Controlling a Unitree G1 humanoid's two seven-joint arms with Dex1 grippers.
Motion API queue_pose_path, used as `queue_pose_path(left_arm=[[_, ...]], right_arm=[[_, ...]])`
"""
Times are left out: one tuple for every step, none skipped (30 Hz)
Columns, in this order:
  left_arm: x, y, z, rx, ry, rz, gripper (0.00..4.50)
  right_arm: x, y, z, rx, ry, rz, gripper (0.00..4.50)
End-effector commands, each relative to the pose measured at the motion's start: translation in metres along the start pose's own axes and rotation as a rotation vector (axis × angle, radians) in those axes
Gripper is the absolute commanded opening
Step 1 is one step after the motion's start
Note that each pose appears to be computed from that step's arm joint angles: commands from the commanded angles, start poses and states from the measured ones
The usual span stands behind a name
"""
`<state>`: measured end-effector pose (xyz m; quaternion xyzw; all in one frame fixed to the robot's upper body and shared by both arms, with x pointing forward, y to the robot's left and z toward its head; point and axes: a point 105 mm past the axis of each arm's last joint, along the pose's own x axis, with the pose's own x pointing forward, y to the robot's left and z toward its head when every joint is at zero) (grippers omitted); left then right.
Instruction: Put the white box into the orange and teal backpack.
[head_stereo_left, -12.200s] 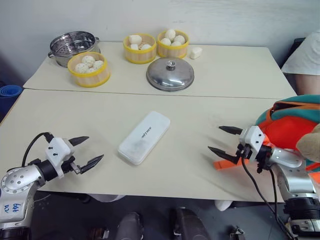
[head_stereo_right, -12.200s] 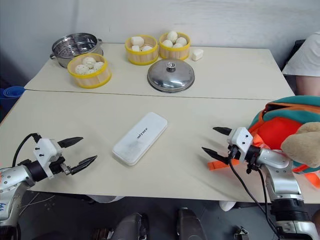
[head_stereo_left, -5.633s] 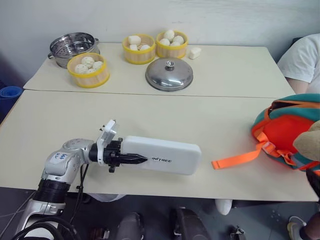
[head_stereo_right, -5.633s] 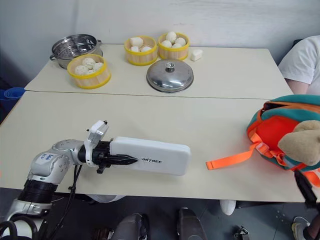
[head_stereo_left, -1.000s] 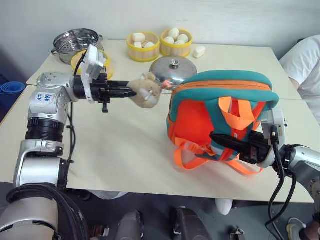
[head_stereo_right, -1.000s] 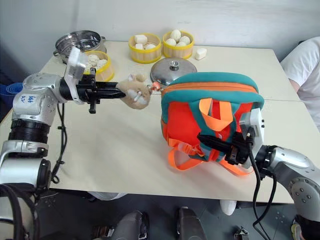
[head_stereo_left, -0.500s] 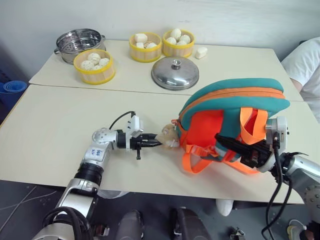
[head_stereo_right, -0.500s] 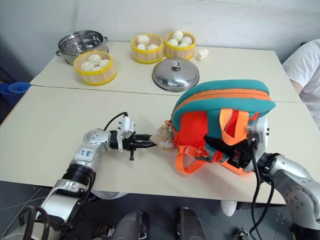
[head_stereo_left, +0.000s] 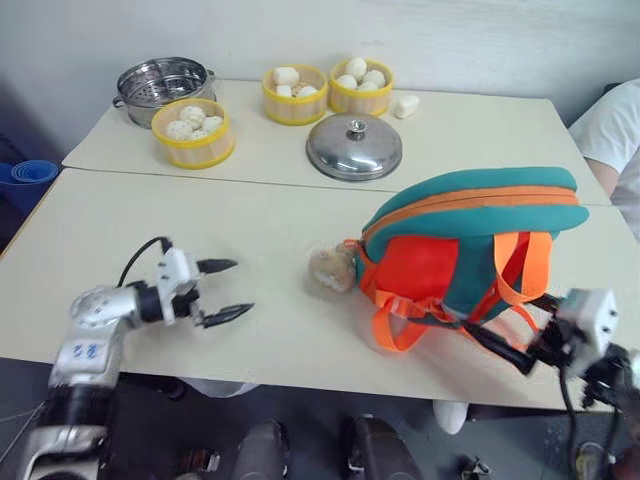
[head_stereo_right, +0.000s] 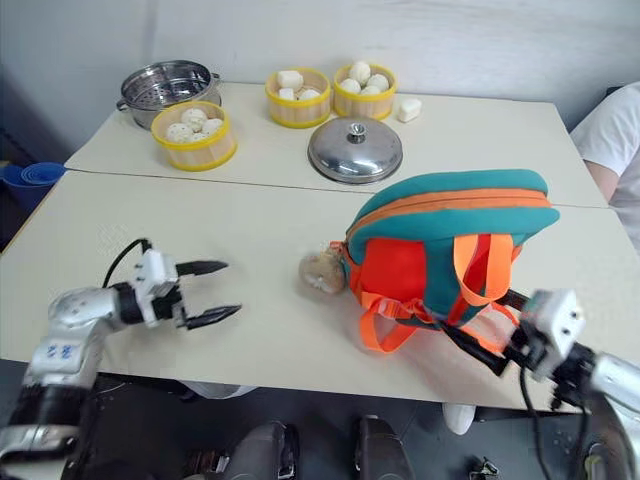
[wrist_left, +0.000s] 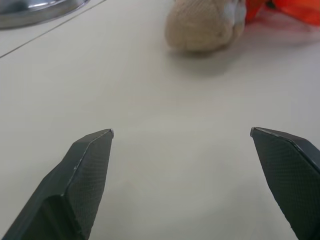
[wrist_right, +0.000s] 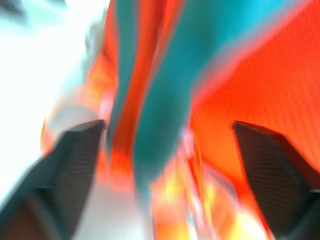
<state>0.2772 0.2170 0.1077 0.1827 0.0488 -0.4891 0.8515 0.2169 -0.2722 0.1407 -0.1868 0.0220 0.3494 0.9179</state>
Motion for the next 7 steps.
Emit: queue_pose_path(left_arm=[[-0.022,-0.011,0.004,0.030,0.026,0.004,4.50],[-0.026,-0.013,0.002,0.037,0.042,0.005,4.50],[-0.027,-0.013,0.002,0.046,0.050,0.006,4.50],[-0.026,-0.013,0.004,0.060,0.053,0.012,4.50],[-0.025,-0.010,0.006,0.070,0.052,0.036,4.50],[-0.025,-0.009,0.008,0.074,0.050,0.052,4.50],[-0.025,-0.007,0.009,0.083,0.050,0.074,4.50]], right_arm=[[-0.039,-0.035,-0.014,-0.105,0.103,-0.091,4.45],[-0.044,-0.041,-0.019,-0.104,0.122,-0.100,4.45],[-0.047,-0.045,-0.021,-0.100,0.128,-0.104,4.45],[-0.048,-0.048,-0.021,-0.116,0.125,-0.112,4.45],[-0.047,-0.047,-0.023,-0.126,0.133,-0.098,4.45],[-0.046,-0.046,-0.024,-0.133,0.139,-0.085,4.45],[-0.043,-0.044,-0.026,-0.136,0.131,-0.081,4.45]])
